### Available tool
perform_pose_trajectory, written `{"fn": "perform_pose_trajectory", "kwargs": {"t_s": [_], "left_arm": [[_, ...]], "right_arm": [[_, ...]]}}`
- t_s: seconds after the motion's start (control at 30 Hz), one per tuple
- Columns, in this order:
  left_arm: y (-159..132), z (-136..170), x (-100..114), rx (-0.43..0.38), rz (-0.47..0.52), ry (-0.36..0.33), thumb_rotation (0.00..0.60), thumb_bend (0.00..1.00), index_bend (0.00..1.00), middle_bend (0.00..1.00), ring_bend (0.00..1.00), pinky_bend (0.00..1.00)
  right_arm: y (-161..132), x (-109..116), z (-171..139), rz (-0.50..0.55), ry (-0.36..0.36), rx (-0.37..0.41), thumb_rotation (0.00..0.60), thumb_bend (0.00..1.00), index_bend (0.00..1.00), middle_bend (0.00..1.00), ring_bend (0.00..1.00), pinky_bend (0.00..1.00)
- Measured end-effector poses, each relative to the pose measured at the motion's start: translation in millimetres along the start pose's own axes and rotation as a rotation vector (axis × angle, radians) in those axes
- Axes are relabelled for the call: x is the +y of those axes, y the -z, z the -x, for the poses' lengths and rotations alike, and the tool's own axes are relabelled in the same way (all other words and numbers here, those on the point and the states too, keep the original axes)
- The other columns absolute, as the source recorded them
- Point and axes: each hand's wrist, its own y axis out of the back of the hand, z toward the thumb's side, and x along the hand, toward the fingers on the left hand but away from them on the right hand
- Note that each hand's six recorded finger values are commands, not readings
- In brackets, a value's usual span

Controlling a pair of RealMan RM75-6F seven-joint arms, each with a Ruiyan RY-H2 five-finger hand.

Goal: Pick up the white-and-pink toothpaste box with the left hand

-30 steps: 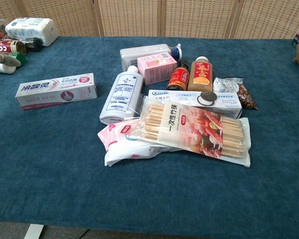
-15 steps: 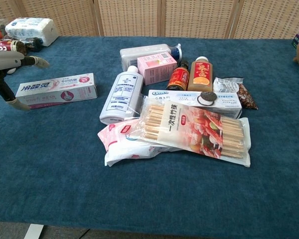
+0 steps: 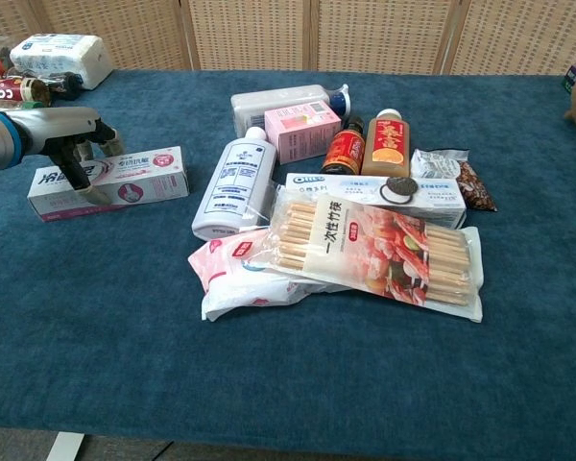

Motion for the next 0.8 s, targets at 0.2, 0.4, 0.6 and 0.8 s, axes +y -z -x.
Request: {"fn": "perform_pose_trajectory", "kwargs": {"t_s": [0.2,0.4,0.6,0.8], "left_arm": [[-3.2,-2.9,4.8,0.007,0.052,-0.026,0.600,0.37,0.67,0.65,0.81,0.66],[-1.7,13.5,17.5,-0.020,0.152,-0.073,0.600,0.37,0.66,0.65,0.81,0.66],[-7.5,52.1,44.7,-0.112,0.255,-0.188,0.600,0.35,0.64,0.63,0.79,0.64],[-10.9,99.6,91.5,-0.216,0.331,-0.359,0.600,0.35,0.64,0.62,0.78,0.63]], "right_arm": [[-0.3,2.8,-0.1,0.015,0.011,0.003,0.600,0.04,0.00,0.00,0.00,0.00],[1.2,-3.7,1.4,0.031,-0.004,0.012,0.600,0.04,0.00,0.00,0.00,0.00],[3.7,-18.3,5.6,0.059,-0.035,0.025,0.600,0.04,0.00,0.00,0.00,0.00],[1.9,-34.9,10.1,0.089,-0.067,0.043,0.600,0.04,0.00,0.00,0.00,0.00]]}}
